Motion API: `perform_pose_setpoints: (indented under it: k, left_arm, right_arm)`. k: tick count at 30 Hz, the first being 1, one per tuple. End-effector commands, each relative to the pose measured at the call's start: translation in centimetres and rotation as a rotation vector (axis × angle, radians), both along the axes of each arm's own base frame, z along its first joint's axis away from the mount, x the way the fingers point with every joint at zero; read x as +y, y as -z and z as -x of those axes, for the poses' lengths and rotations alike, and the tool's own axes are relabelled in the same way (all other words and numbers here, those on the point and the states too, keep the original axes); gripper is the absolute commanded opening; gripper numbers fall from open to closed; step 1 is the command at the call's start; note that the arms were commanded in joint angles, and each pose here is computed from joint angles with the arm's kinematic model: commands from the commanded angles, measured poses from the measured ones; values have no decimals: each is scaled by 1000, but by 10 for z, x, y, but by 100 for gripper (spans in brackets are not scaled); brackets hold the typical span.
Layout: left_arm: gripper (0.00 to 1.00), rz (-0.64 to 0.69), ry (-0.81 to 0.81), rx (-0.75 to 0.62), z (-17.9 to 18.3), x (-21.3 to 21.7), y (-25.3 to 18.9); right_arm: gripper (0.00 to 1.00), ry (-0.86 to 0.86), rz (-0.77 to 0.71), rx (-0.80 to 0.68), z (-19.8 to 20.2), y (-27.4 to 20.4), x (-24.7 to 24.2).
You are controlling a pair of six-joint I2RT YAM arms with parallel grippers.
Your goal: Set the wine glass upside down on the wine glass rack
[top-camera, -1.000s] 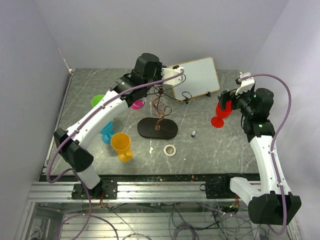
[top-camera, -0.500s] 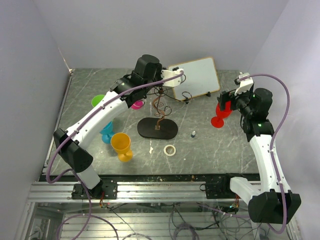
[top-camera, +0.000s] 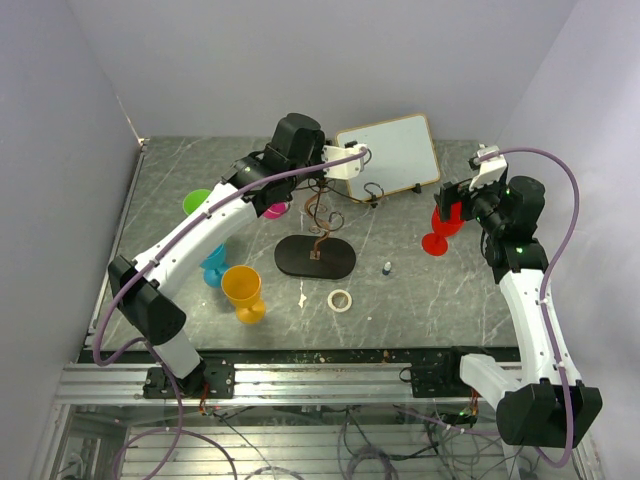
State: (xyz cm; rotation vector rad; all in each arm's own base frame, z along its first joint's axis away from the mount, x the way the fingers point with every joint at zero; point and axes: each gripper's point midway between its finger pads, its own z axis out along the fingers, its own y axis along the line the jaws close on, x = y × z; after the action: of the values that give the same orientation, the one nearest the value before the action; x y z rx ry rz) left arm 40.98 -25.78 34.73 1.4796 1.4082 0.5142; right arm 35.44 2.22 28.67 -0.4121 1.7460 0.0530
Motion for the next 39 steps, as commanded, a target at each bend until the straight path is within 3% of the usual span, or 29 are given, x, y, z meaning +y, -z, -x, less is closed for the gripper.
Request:
perform_pose_setpoints:
  k: [1,5,16,29,39]
  left_arm:
    - [28,16,15,12,10,0,-5]
    - [32,23,11,7,12,2,-8]
    - [55,91,44,19,30,6,-28]
    - [90,409,111,15,80,15,-85]
    - [94,559,93,36,115,52,-100]
  right_arm:
    - [95,0,10,-22,-1,-2,-2]
    - [95,-2,9,-19,-2,-1,-2]
    - [95,43,25,-4,-5,3,-12]
    - [91,189,121,103,-10,0,-44]
    - [73,281,206,337,-14,46,-69]
